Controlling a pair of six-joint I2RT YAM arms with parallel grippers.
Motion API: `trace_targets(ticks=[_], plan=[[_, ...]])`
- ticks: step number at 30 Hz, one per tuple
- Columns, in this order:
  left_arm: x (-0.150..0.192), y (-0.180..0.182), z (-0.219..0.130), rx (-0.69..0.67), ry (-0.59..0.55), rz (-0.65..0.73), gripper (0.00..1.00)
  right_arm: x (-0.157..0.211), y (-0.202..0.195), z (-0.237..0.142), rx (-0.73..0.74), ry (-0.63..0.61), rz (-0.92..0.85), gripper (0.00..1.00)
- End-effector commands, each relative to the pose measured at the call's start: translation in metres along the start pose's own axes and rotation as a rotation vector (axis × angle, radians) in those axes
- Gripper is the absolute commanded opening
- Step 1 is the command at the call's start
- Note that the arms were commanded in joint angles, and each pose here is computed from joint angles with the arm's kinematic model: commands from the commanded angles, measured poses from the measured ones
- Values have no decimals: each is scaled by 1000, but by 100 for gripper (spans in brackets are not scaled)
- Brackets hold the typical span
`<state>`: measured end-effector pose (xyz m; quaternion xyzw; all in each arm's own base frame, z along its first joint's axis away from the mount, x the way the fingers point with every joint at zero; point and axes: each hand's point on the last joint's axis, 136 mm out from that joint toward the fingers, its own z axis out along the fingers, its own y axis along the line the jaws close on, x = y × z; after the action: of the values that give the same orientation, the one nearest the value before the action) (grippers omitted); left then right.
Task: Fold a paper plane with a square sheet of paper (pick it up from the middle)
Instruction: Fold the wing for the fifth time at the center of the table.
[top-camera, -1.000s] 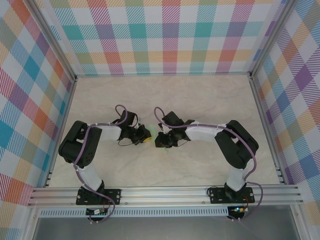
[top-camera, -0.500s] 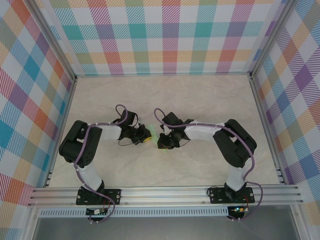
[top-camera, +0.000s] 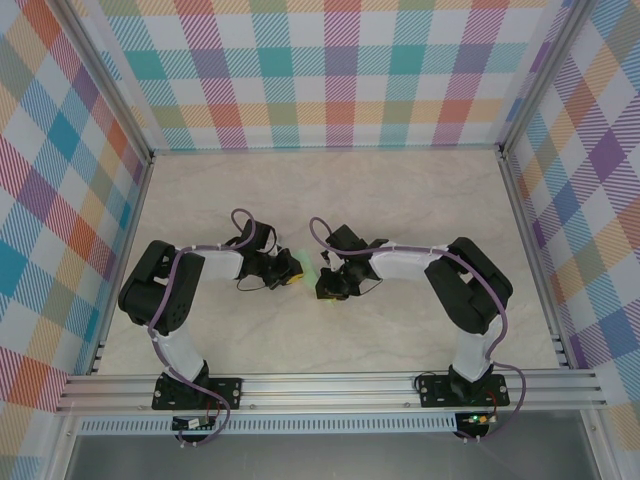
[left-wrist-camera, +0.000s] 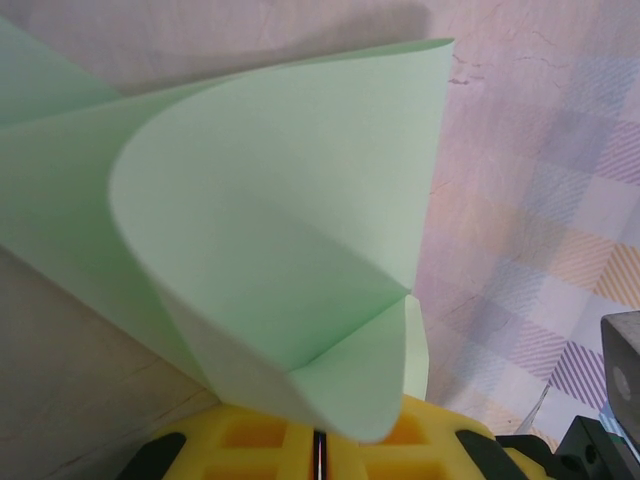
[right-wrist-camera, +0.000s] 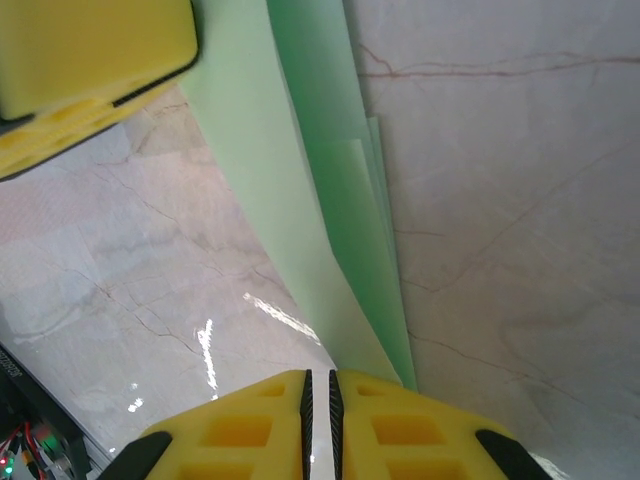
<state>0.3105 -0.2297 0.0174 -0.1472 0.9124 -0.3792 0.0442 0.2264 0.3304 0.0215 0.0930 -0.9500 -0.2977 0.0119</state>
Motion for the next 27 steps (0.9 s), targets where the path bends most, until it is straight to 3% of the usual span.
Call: trace_targets(ticks=[1, 20, 27], plan=[[4, 38, 11, -145, -2, -40, 9, 20, -23, 9, 52, 77, 29, 15], [5, 47, 10, -191, -5, -51, 8, 67, -48, 6, 45, 174, 65, 14], [5, 45, 9, -185, -3, -48, 8, 73, -38, -5, -14, 164, 26, 13]])
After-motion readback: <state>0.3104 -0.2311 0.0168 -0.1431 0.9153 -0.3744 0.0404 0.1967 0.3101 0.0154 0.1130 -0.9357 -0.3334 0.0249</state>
